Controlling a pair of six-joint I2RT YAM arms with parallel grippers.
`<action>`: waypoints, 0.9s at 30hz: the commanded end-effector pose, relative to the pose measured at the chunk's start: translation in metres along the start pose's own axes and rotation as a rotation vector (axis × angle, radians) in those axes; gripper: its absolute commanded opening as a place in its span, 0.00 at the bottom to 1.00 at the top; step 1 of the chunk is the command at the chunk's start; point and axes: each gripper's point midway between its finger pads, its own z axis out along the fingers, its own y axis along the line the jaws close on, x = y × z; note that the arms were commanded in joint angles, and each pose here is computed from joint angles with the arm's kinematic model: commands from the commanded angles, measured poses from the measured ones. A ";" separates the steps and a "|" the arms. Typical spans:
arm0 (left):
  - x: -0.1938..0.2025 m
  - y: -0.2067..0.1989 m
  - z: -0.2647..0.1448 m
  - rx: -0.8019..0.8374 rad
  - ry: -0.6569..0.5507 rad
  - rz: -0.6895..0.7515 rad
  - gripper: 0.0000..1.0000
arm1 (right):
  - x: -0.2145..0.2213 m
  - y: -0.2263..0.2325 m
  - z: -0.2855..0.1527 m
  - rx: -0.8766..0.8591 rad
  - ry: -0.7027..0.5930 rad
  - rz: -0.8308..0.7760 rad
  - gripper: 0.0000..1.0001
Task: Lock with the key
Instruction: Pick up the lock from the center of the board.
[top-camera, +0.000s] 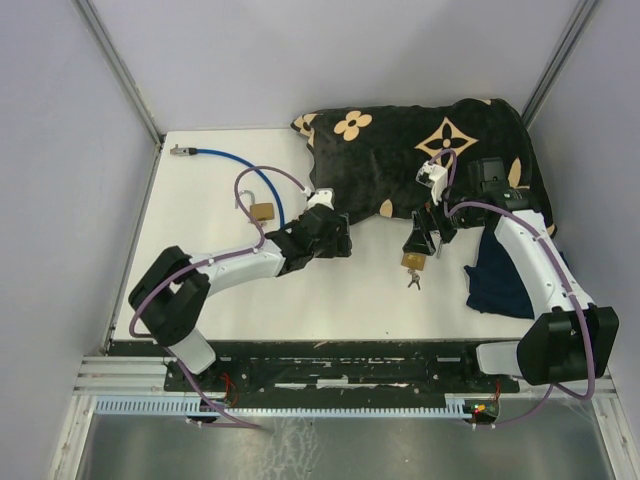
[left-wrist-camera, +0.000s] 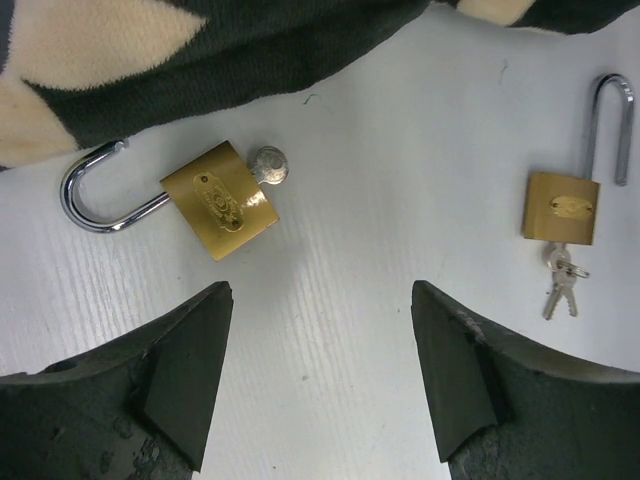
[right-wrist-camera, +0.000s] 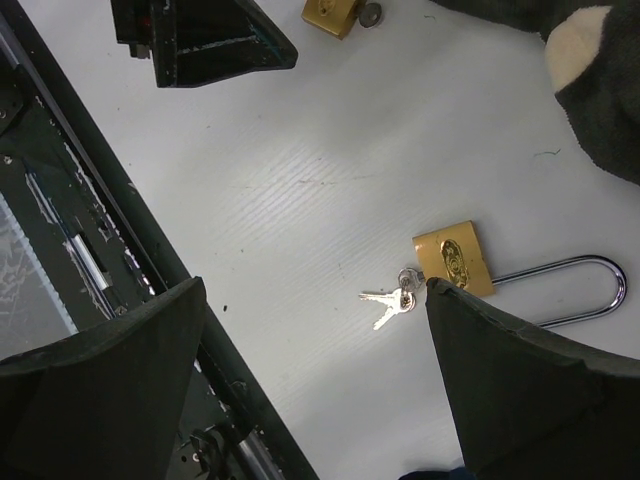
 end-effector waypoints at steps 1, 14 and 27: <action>-0.028 -0.024 -0.020 0.113 -0.091 -0.035 0.79 | -0.018 0.007 -0.006 -0.009 -0.063 -0.041 0.99; -0.030 -0.012 -0.039 0.103 -0.144 -0.154 0.78 | -0.021 0.006 -0.005 0.007 -0.091 -0.033 0.99; -0.019 0.022 -0.002 -0.208 -0.086 -0.200 0.75 | -0.016 -0.014 -0.004 0.100 -0.053 0.006 0.99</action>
